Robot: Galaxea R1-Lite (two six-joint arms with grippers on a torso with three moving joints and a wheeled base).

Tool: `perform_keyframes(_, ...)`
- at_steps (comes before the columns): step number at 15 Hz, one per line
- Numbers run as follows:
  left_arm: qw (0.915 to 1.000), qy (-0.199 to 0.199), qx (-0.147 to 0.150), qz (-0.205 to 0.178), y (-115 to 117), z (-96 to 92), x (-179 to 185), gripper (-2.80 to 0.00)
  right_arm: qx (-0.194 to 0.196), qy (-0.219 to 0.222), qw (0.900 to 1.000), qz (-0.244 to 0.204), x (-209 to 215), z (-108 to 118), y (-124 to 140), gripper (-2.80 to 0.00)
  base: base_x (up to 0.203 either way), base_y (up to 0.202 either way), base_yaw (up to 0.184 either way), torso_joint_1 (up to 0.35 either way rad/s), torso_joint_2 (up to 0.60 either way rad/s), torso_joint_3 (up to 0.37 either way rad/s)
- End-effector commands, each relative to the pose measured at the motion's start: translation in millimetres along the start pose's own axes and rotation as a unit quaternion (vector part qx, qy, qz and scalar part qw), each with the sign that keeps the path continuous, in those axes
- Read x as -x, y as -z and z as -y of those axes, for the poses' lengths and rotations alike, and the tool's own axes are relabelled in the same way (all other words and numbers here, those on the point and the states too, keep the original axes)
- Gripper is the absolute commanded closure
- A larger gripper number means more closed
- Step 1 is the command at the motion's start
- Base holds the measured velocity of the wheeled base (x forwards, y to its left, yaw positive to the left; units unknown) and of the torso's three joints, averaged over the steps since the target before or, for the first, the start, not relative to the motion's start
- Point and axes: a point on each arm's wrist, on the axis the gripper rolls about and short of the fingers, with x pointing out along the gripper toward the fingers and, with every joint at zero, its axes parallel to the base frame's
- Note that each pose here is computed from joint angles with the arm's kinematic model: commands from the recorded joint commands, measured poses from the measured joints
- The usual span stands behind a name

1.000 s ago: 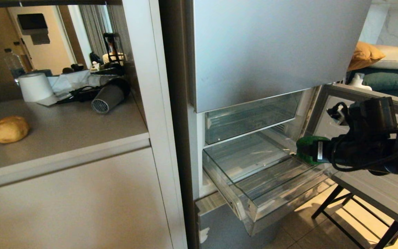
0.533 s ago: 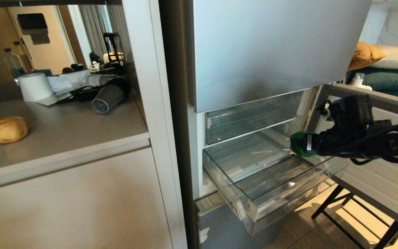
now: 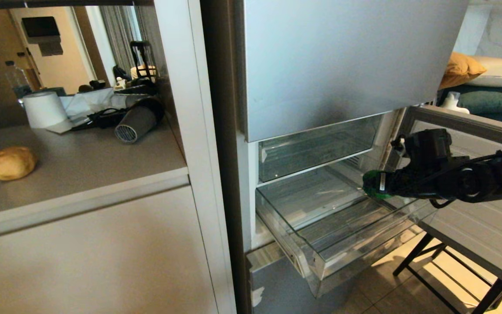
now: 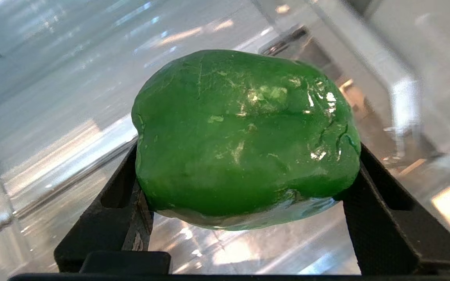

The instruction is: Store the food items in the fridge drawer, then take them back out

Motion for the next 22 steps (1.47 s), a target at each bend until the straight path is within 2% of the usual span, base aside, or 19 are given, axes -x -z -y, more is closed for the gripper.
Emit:
perform_keyframes(1,1.0,0.0,0.0,-0.001,0.8,0.0,-0.2,0.0,-0.001,0.003,1.0,-0.016,-17.5,-0.1,7.6,0.0,0.0,0.0,0.0,0.0,0.0,0.0)
perform_keyframes(4,1.0,0.0,0.0,-0.001,0.8,0.0,-0.2,0.0,-0.019,-0.009,1.0,-0.013,-32.4,-3.3,2.3,0.0,0.0,0.0,0.0,0.0,0.0,0.0)
perform_keyframes(7,1.0,0.0,0.0,-0.001,0.8,0.0,-0.2,0.0,-0.019,-0.02,1.0,-0.006,-39.2,-5.8,-4.2,0.0,0.0,0.0,0.0,0.0,0.0,0.0)
perform_keyframes(10,1.0,0.0,0.0,-0.001,0.8,0.0,-0.2,0.0,-0.008,-0.016,0.999,-0.029,-44.3,-6.7,-5.4,0.0,0.0,0.0,0.0,0.0,0.0,0.0)
perform_keyframes(13,1.0,0.0,0.0,-0.001,0.8,0.0,-0.2,0.0,0.052,-0.012,0.998,-0.043,-47.9,-3.6,-3.9,0.0,0.0,0.0,0.0,0.0,0.0,0.0)
perform_keyframes(20,1.0,0.0,0.0,-0.001,0.8,0.0,-0.2,0.0,0.109,-0.016,0.992,-0.063,-61.8,-0.6,5.7,0.0,0.0,0.0,0.0,0.0,0.0,0.0)
perform_keyframes(22,1.0,0.0,0.0,-0.001,0.8,0.0,-0.2,0.0,0.113,-0.028,0.991,-0.067,-65.2,-1.8,4.3,0.0,0.0,0.0,0.0,0.0,0.0,0.0)
